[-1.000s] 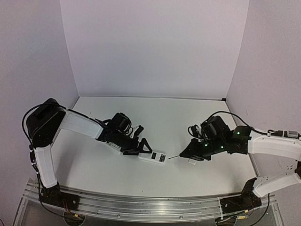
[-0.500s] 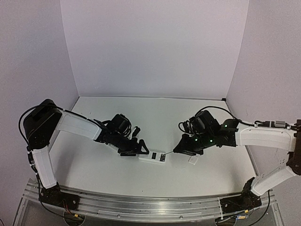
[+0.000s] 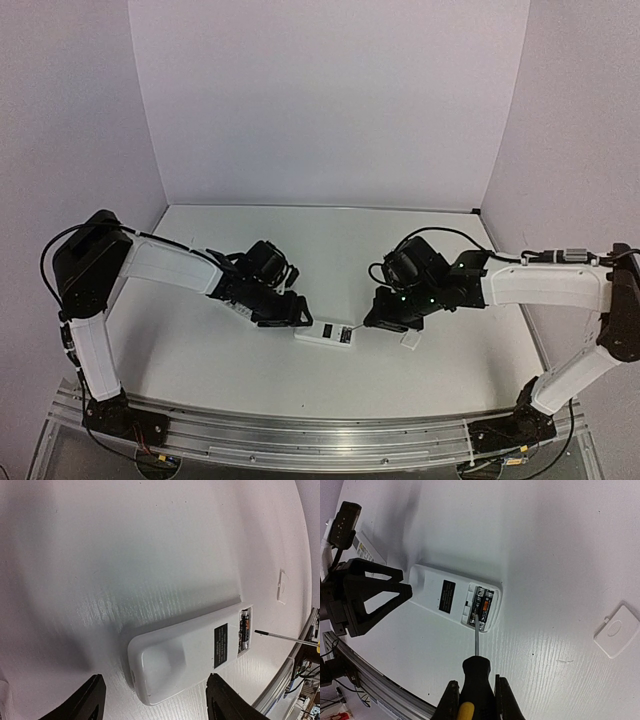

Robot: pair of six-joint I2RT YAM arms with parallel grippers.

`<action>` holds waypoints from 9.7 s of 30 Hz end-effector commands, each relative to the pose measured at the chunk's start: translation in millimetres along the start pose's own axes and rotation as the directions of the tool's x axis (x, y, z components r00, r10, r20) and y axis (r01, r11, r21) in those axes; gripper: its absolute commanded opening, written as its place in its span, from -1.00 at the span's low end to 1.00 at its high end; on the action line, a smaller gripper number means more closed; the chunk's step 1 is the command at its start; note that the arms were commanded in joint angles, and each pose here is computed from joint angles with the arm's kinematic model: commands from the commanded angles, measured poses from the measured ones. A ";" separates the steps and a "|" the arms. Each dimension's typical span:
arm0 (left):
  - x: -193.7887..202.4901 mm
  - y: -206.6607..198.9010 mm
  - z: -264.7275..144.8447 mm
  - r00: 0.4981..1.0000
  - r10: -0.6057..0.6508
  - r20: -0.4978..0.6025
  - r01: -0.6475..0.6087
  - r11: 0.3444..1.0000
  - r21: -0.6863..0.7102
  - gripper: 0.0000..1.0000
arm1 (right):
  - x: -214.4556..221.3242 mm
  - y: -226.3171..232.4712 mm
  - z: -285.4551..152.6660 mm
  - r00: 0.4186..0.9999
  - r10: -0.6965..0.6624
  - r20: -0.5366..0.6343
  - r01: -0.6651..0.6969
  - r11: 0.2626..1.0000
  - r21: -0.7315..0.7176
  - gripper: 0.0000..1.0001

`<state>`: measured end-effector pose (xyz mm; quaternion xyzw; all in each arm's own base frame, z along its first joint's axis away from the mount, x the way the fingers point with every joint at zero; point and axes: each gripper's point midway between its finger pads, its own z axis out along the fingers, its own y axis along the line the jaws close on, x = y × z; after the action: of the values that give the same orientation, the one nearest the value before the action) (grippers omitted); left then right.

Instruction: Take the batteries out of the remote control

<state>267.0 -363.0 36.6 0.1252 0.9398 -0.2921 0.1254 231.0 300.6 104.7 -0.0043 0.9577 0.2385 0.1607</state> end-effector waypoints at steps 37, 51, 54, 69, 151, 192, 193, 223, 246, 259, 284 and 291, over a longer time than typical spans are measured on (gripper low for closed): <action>14.2 2.8 18.2 0.998 0.054 -0.014 -0.055 0.985 -0.163 -0.01 | -4.0 4.5 18.2 0.999 0.034 0.004 -0.035 0.986 0.162 -1.00; 19.2 10.4 26.3 0.999 0.038 -0.030 -0.043 0.981 -0.187 -0.13 | 14.9 -7.0 32.7 0.997 0.051 -0.055 -0.041 0.984 0.173 -1.00; 24.9 18.7 30.0 0.999 0.014 -0.042 -0.022 0.977 -0.212 -0.17 | 18.6 -8.4 34.5 0.997 0.065 -0.046 -0.059 0.991 0.117 -1.00; 51.3 44.3 38.1 0.993 -0.056 -0.101 0.026 0.961 -0.274 -0.25 | 31.6 -23.3 50.5 0.973 0.218 -0.075 -0.228 0.960 -0.164 -1.00; 51.3 38.4 29.0 0.995 -0.011 -0.097 -0.013 0.971 -0.240 -0.28 | -4.1 45.4 21.3 0.990 0.141 -0.001 -0.125 0.877 -0.464 -1.00; -59.6 -48.0 -31.4 0.946 0.263 0.186 -0.232 0.957 -0.176 0.99 | 60.3 -4.5 -22.8 0.987 -0.025 -0.158 -0.019 0.963 -0.269 -1.00; -62.5 -51.4 -28.1 0.943 0.277 0.183 -0.247 0.954 -0.170 0.99 | 62.2 -6.3 -20.2 0.986 -0.022 -0.166 -0.023 0.965 -0.261 -1.00; 11.8 -55.3 4.3 0.976 0.212 -0.051 -0.199 0.961 0.190 0.99 | -5.7 -20.6 21.1 0.993 0.044 0.112 -0.037 0.997 -0.061 -1.00; 25.6 -85.7 -4.6 0.991 0.130 -0.025 -0.112 0.924 0.366 0.99 | -37.1 16.7 55.3 0.994 -0.011 0.107 0.023 0.993 -0.114 -1.00; 28.4 -86.7 6.4 0.992 0.125 -0.032 -0.105 0.926 0.363 0.99 | -57.8 1.6 32.9 0.980 -0.010 0.196 0.023 0.997 -0.068 -1.00; 7.7 -139.1 -33.4 0.975 0.188 0.117 -0.218 0.913 0.346 0.99 | -41.2 -46.9 -69.3 0.934 -0.013 0.356 0.014 1.000 0.002 -1.00; -11.4 -62.2 -100.0 0.972 0.066 0.227 -0.095 0.988 0.119 0.99 | -27.2 -7.7 -58.0 0.973 -0.079 0.218 0.104 0.989 -0.103 -1.00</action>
<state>211.4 -417.1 144.4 0.2027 0.8660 -0.4168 0.1876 245.2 232.4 141.0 0.0170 0.9221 0.2403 0.3028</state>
